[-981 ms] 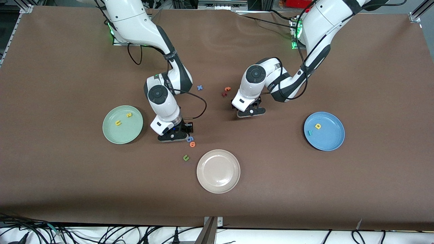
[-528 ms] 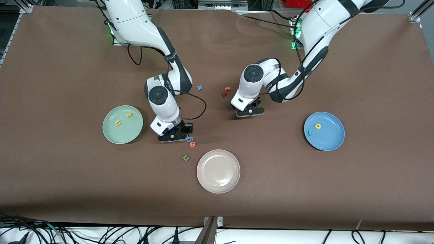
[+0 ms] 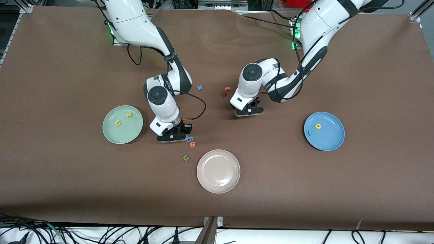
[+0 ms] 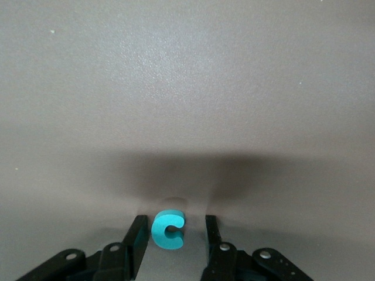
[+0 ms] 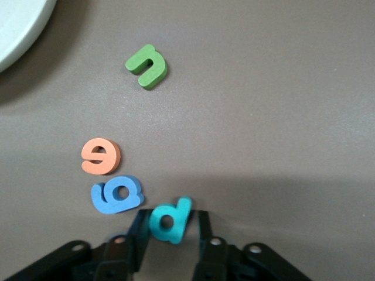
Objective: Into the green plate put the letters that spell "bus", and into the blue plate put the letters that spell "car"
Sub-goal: 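Grasp the teal d and teal c with the right and left grippers, then drop the teal d on the green plate while the left gripper lifts the c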
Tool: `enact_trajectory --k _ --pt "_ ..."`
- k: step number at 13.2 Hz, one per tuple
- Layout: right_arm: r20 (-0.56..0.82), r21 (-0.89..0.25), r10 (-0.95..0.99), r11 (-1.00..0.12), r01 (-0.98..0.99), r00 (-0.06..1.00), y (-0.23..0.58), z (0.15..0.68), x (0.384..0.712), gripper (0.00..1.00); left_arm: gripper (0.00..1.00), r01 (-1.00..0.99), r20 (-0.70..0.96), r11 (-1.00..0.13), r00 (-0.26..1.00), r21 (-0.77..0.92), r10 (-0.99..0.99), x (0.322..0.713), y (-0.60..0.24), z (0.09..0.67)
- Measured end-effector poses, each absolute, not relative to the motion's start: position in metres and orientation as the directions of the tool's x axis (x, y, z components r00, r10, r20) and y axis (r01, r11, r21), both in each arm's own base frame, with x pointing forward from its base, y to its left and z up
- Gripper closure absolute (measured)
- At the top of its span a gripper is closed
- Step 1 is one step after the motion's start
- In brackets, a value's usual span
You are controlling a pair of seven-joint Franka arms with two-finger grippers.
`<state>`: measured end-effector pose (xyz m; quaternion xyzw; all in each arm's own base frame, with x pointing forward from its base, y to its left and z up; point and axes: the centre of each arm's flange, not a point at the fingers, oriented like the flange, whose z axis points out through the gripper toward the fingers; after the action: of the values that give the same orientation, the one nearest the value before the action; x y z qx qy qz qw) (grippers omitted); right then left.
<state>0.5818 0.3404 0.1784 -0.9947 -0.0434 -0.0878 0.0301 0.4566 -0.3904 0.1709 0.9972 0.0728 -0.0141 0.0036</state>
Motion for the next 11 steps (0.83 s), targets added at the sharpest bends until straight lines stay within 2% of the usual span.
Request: enact_trajectory --k 1,3,11 --pt "0.177 -0.052 0.081 -0.994 0.091 0.981 0.3402 0.1785 0.582 0.69 0.57 0.145 -0.028 -0.989 0.989 0.006 0.145 0.4563 -0.3909 0.1711" --pt "0.178 -0.052 0.081 -0.994 0.092 0.981 0.3403 0.1788 0.582 0.72 0.58 0.146 -0.027 -0.989 0.989 0.006 0.146 0.4561 -0.3912 0.1712" --pt "0.16 -0.044 0.078 -0.995 0.086 0.984 0.3361 0.1832 0.5845 0.72 0.67 0.144 -0.026 -0.989 0.989 0.006 0.144 0.4551 -0.3927 0.1721"
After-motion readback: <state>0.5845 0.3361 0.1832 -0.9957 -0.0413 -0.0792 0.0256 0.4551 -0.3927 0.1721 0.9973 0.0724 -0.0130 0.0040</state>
